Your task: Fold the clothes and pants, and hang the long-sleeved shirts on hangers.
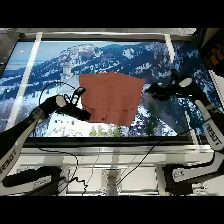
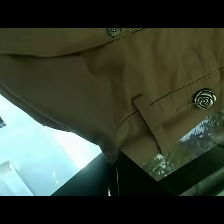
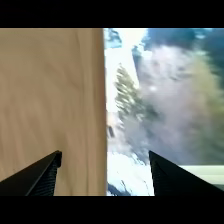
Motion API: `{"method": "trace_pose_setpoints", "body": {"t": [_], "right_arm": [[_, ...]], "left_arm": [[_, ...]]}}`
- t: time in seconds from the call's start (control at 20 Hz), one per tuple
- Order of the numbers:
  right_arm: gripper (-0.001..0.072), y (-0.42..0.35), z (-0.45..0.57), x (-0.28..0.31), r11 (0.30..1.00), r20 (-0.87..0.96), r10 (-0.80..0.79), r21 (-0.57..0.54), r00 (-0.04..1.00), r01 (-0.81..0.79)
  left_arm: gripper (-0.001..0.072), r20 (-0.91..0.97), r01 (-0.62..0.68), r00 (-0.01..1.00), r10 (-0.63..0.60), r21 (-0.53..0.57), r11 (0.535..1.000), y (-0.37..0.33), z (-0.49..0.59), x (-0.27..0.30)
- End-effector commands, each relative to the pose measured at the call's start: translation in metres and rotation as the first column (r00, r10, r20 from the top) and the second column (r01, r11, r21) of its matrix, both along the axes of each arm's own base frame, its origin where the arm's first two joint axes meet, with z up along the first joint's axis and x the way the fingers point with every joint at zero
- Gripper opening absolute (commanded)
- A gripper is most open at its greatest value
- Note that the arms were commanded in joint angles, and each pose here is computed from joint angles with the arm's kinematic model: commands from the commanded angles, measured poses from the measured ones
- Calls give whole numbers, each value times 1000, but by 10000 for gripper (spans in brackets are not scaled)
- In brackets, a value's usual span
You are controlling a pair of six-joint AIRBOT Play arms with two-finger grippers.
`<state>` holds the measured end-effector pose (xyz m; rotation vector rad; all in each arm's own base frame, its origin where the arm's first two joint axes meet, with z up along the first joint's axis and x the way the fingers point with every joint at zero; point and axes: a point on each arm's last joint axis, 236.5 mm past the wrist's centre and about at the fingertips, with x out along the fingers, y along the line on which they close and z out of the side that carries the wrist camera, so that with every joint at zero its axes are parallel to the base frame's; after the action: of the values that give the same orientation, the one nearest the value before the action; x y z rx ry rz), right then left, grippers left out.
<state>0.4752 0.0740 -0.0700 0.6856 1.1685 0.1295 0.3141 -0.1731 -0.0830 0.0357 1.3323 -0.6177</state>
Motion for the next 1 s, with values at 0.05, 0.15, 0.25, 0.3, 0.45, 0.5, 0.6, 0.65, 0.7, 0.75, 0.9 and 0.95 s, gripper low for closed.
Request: {"method": "trace_pose_setpoints", "body": {"t": [0.05, 0.15, 0.25, 0.3, 0.45, 0.5, 0.6, 0.65, 0.7, 0.75, 0.9, 0.95], "right_arm": [[614, 25, -20, 29, 998, 1, -44, 48, 999, 44], [589, 25, -20, 41, 996, 7, -66, 54, 998, 66], [538, 23, -22, 53, 994, 16, -90, 57, 996, 89], [538, 24, -24, 57, 994, 10, -87, 63, 996, 87], [522, 40, -32, 63, 996, -13, -55, 75, 998, 55], [456, 43, -33, 66, 997, -3, -47, 66, 999, 48], [400, 52, -37, 65, 998, -7, -31, 60, 999, 32], [400, 55, -40, 63, 998, -12, -19, 53, 1000, 19], [400, 58, -46, 61, 999, -19, -7, 38, 1000, 7], [400, 58, -53, 59, 999, -34, -15, 28, 999, 16], [133, 53, -58, 66, 999, -20, -51, 18, 998, 52], [10, 50, -56, 72, 998, 0, -67, 15, 998, 67]], "left_arm": [[15, 34, -2, 999, 1, 32, 999, 14, 19, -20], [15, 28, -22, 999, 21, 29, 999, 18, 19, -32], [15, 29, -34, 999, 33, 25, 999, 20, 21, -42], [15, 32, -34, 999, 33, 25, 999, 21, 22, -44], [15, 43, -39, 998, 38, 22, 999, 21, 23, -43], [15, 48, -41, 998, 40, 21, 999, 21, 24, -42], [15, 53, -44, 998, 42, 20, 999, 21, 24, -40], [15, 55, -44, 998, 43, 20, 999, 21, 24, -40], [15, 57, -45, 997, 44, 19, 999, 21, 24, -39], [15, 57, -45, 997, 44, 20, 999, 21, 24, -39], [15, 62, -47, 997, 46, 20, 999, 21, 24, -38], [15, 77, -53, 996, 51, 18, 998, 21, 25, -35]]}}
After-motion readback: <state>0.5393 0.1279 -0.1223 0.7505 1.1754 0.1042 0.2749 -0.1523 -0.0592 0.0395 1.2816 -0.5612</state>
